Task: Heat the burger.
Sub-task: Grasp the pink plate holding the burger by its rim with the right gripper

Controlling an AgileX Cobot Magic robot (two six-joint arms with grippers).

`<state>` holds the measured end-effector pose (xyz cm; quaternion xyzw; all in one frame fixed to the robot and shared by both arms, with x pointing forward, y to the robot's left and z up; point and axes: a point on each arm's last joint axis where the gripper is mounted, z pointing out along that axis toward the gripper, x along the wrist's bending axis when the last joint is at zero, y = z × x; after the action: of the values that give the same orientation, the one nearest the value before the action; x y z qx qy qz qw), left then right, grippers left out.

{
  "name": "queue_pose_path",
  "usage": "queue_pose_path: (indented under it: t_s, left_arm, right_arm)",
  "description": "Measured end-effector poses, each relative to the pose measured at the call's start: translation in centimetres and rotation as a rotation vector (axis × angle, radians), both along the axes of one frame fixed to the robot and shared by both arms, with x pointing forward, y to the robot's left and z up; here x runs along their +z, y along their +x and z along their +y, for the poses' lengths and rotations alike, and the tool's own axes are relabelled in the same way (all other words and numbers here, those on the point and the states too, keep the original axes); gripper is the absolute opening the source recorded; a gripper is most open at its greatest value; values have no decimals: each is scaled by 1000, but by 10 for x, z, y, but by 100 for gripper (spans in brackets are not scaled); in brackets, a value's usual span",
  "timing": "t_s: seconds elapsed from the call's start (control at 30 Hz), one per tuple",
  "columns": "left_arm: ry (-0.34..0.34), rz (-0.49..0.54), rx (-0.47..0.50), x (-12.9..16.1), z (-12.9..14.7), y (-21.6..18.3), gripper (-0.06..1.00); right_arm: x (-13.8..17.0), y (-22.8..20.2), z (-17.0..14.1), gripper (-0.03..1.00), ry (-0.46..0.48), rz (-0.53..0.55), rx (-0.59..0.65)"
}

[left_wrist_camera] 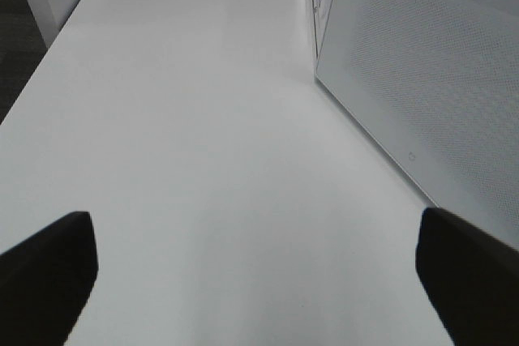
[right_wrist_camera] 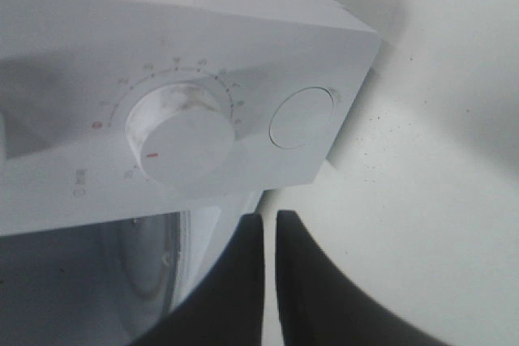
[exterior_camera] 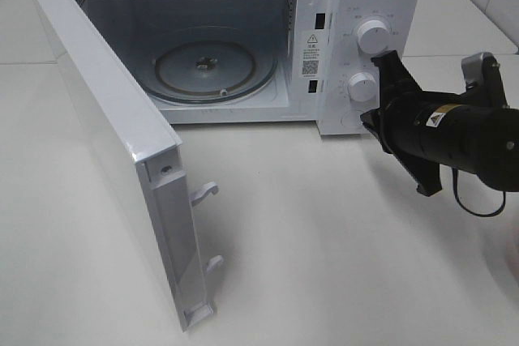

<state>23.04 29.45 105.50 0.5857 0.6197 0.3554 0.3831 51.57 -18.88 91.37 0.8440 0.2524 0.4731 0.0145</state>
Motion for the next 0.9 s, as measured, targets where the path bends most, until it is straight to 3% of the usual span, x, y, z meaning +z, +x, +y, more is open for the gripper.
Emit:
queue_pose_path:
  t_s: [0.13,0.37,0.6,0.63,0.73,0.9]
  left_arm:
    - [0,0,0,0,0,0,99]
    - [0,0,0,0,0,0,99]
    - [0,0,0,0,0,0,99]
    - [0,0,0,0,0,0,99]
    - [0,0,0,0,0,0,99]
    - [0,0,0,0,0,0,99]
  right_arm:
    - [10,-9,-1,3,-162,25,144]
    - [20,-20,-1,4,-323,48,309]
    - [27,-38,-3,6,-536,98,578]
    - [27,-38,-3,6,-536,98,578]
    - [27,-49,-4,7,-619,153,730]
    - [31,-56,-5,8,-659,170,812]
